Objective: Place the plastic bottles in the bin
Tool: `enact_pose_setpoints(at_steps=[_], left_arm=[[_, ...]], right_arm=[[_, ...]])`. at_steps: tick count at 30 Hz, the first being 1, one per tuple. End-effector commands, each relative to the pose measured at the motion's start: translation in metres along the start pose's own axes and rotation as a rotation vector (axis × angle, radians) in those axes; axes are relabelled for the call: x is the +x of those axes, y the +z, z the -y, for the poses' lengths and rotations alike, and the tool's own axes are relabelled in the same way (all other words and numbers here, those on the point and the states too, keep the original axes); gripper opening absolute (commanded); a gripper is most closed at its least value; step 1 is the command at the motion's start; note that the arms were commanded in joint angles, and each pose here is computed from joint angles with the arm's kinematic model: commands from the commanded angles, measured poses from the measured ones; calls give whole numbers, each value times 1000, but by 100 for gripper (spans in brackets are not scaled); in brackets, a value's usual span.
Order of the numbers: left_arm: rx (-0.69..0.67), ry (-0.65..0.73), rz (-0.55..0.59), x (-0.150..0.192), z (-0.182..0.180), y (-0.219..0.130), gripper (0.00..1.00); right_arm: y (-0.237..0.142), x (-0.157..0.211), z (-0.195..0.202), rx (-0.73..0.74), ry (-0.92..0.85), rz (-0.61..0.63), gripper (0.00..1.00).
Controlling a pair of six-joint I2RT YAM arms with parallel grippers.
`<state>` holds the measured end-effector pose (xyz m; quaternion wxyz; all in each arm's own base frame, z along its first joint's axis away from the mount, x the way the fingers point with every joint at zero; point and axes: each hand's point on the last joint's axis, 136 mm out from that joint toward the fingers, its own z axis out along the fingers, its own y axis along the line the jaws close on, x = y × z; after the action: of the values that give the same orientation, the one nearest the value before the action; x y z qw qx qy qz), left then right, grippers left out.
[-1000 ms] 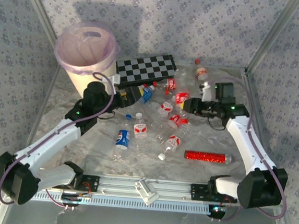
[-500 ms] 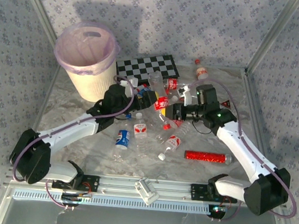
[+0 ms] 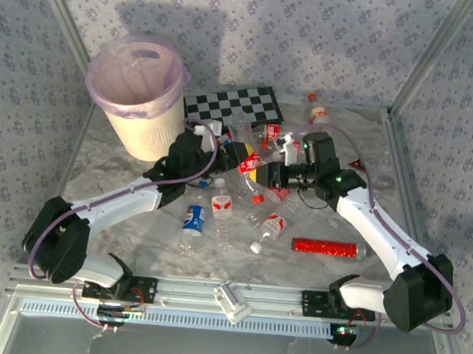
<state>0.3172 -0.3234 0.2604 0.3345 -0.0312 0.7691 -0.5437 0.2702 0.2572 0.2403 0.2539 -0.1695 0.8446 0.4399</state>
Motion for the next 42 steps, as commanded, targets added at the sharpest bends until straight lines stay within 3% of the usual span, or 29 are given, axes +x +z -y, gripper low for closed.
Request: enact_pose_setpoints(at_steps=[1, 3, 7, 10, 14, 18, 21, 25, 28, 33, 42], left_arm=[[43, 39, 5, -9, 22, 2, 41], [31, 64, 0, -13, 26, 1, 36], [9, 139, 16, -42, 40, -10, 33], [-26, 226, 88, -91, 58, -35, 33], [-151, 370, 266, -172, 77, -86, 30], [-210, 413, 439, -244, 83, -135, 13], [-301, 439, 565, -289, 74, -168, 2], [-464, 450, 674, -335, 40, -196, 0], [-583, 435, 638, -355, 5, -196, 0], [-806, 417, 441, -367, -58, -179, 0], [-1053, 396, 74, -326, -171, -145, 0]], right_arm=[[-2, -8, -7, -10, -19, 19, 32], [-4, -9, -7, 0, -21, 22, 42], [-14, -14, -1, 52, -11, 37, 81], [-33, -15, 17, 159, 11, 65, 94], [-53, 2, 53, 318, 60, 55, 95], [-52, 26, 68, 324, 137, 42, 95], [-45, 41, 72, 304, 189, 40, 95], [-41, 57, 74, 318, 199, 8, 95], [-50, 63, 76, 363, 186, 2, 95], [-72, 66, 76, 418, 183, 27, 95], [-87, 75, 84, 462, 209, 38, 95]])
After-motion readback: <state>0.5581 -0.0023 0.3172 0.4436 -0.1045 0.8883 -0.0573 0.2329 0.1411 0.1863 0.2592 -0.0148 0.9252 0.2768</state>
